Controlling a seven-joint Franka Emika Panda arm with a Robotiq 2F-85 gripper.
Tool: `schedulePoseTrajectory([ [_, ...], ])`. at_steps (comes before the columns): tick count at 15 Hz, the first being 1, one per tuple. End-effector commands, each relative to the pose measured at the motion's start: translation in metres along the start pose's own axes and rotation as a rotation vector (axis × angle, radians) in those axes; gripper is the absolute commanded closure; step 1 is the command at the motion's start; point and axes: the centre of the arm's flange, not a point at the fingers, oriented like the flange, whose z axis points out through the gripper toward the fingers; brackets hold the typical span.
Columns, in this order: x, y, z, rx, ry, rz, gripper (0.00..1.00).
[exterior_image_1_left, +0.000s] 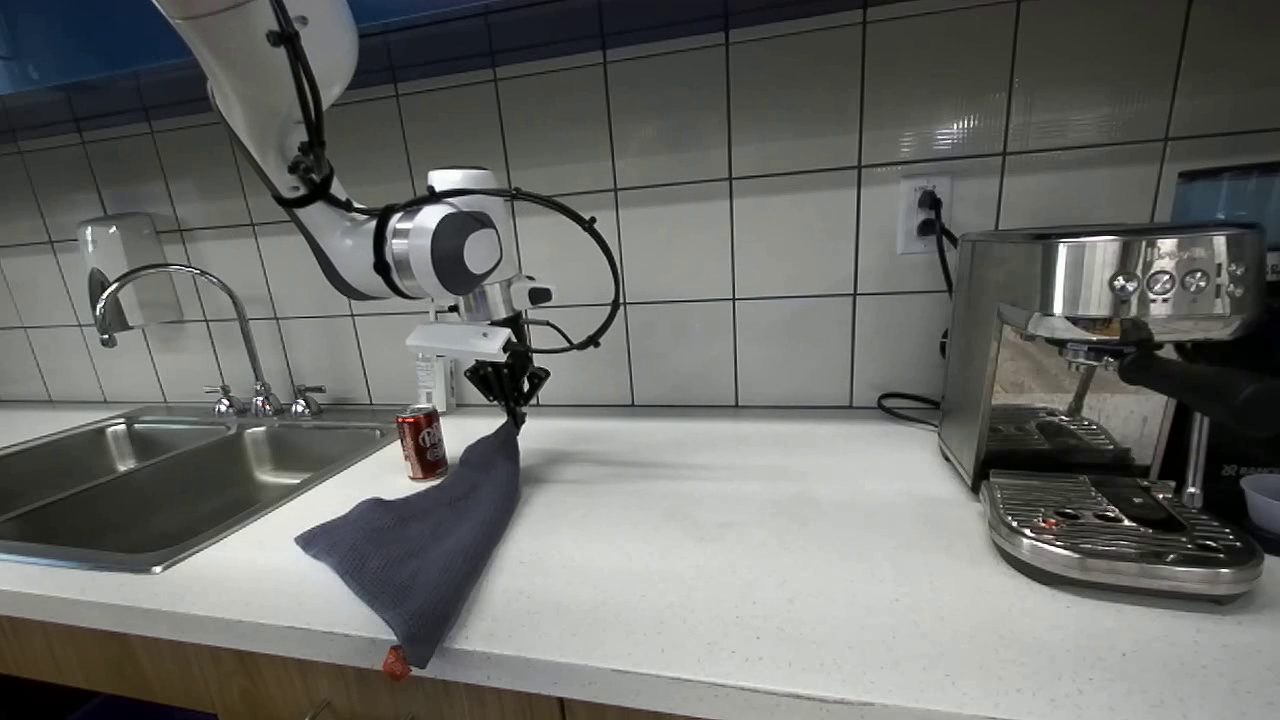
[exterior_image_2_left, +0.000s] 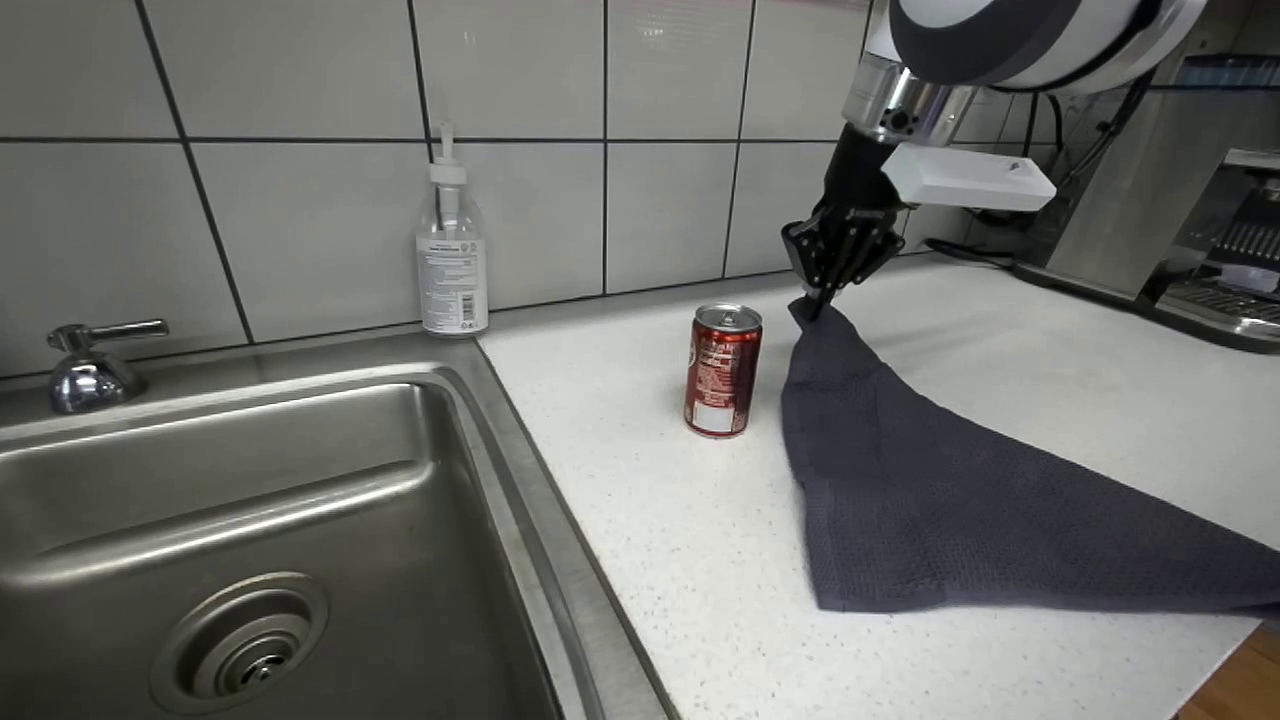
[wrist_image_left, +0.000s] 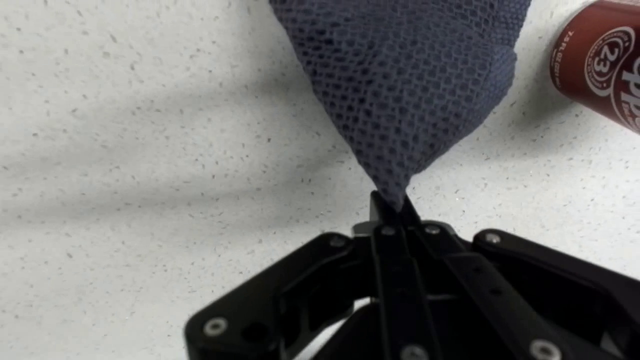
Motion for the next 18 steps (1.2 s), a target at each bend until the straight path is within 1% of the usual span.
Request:
schedulePoseTrajectory([
  [1, -0.022, 0.012, -0.024, 0.027, 0.035, -0.017, 0.99],
  [8, -0.041, 0.013, -0.047, 0.053, 0.087, -0.054, 0.99],
  [18, -0.077, 0.021, -0.067, 0.066, 0.069, -0.082, 0.99],
])
